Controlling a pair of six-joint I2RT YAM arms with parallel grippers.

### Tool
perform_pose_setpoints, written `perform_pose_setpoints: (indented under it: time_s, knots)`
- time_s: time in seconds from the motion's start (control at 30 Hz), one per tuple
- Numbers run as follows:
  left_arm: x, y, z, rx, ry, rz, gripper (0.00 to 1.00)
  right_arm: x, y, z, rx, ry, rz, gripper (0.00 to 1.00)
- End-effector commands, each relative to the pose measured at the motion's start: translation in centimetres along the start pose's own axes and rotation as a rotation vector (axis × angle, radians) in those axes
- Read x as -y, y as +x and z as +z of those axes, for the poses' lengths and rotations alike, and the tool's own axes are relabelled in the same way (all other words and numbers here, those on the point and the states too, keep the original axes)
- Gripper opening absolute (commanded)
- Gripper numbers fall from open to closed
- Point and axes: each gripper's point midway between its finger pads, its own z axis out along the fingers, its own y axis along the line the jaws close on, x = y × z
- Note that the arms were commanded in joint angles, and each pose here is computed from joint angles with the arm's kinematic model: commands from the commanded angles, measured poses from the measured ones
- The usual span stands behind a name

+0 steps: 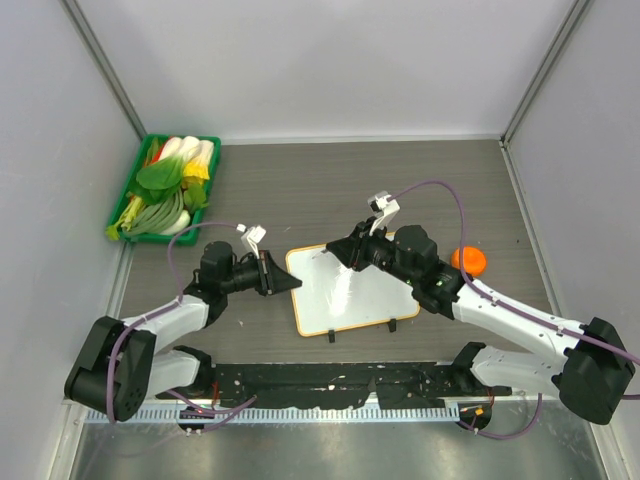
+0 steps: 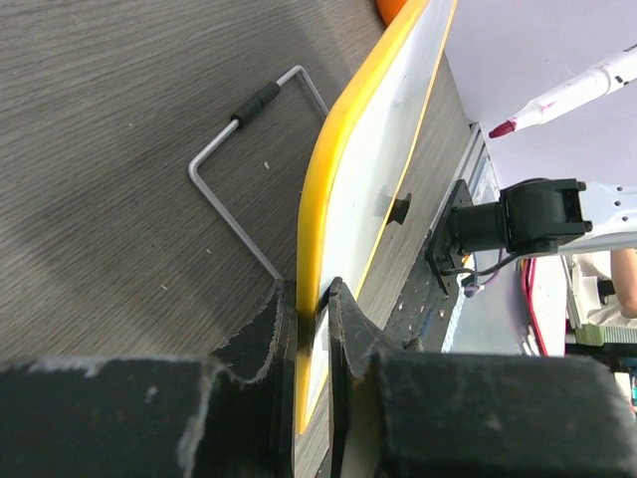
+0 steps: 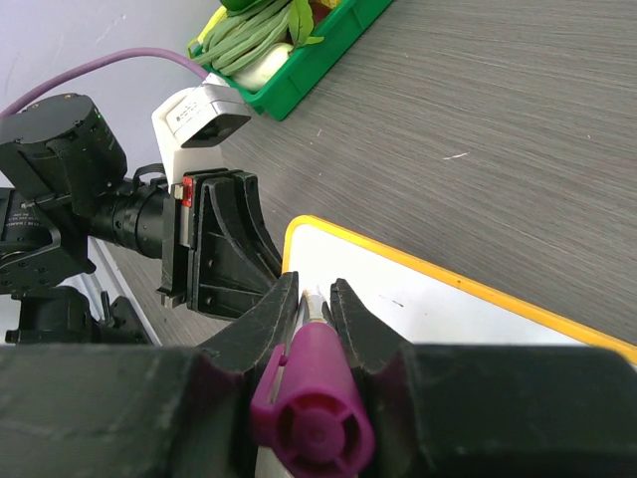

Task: Write a sentence on the whiteboard
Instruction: Write on the whiteboard at the whiteboard stand.

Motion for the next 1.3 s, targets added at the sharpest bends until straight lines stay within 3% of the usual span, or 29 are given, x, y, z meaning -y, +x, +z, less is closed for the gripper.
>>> perform_pose_setpoints:
  time_s: [0.0,0.73,1.27]
  knots:
    - [-2.4,0.0,-0.1,0.004,-0.125,0.038,0.00,-0.9,-1.6,0.1,0.052,-0.020,-0.024,0.01]
    - [-2.7,0.1,0.0,0.003,-0.129,0.039,0.00,-1.9,-2.0,0.7,0.063,-0.070,-0.004,0.01]
    - [-2.8,0.3,0.2,-0.008,-0.120,0.029,0.00,-2.7,-0.8,2.2,0.054,-0.030,-0.101,0.01]
